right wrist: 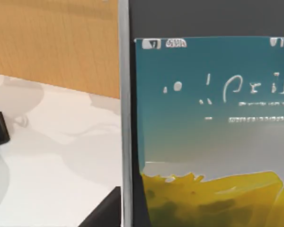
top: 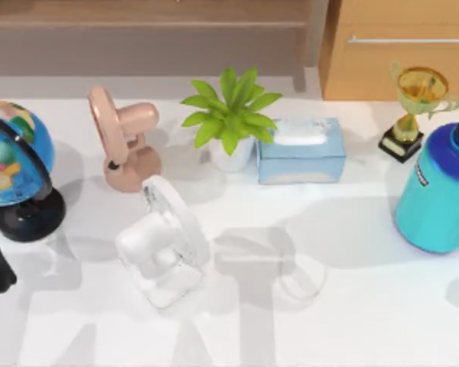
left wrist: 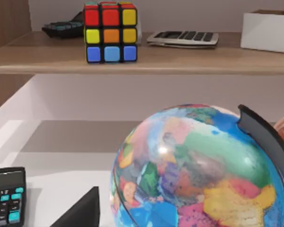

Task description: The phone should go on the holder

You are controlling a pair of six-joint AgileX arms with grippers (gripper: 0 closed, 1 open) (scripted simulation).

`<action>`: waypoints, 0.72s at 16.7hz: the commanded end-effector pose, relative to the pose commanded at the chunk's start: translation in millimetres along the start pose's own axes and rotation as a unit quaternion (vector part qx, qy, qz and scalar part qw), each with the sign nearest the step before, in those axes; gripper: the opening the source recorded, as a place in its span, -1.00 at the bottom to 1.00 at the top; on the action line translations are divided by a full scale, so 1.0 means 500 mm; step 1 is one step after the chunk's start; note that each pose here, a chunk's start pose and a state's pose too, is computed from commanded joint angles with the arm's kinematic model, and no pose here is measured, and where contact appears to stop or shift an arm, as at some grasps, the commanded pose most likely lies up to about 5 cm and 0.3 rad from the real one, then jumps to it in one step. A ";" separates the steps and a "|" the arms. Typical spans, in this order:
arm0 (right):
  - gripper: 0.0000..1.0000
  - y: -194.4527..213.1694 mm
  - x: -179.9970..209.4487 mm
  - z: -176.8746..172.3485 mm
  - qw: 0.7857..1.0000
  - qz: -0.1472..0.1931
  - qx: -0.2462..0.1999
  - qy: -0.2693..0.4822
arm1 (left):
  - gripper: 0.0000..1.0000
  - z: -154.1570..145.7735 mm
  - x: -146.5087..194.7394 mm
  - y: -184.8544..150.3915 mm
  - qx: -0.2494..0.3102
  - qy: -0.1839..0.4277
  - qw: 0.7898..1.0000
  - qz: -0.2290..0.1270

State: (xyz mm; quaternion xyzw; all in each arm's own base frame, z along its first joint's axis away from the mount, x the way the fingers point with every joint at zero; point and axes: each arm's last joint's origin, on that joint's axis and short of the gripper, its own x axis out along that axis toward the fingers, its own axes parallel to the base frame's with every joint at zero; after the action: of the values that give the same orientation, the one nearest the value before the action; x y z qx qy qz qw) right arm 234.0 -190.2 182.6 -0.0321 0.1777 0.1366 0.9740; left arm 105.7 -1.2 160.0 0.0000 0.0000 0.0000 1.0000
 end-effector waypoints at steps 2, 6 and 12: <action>-1.00 0.000 0.000 0.000 1.000 0.000 0.000 0.000 | 1.00 0.000 0.000 0.000 0.000 0.000 1.000 0.000; -0.40 0.000 0.000 0.000 1.000 0.000 0.000 0.000 | 1.00 0.000 0.000 0.000 0.000 0.000 1.000 0.000; 0.51 0.000 0.000 0.000 1.000 0.000 0.000 0.000 | 1.00 0.000 0.000 0.000 0.000 0.000 1.000 0.000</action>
State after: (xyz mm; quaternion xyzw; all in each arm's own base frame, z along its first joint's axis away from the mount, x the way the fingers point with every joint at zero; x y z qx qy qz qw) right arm 234.0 -190.2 182.6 -0.0321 0.1777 0.1366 0.9740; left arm 105.7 -1.2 160.0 0.0000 0.0000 0.0000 1.0000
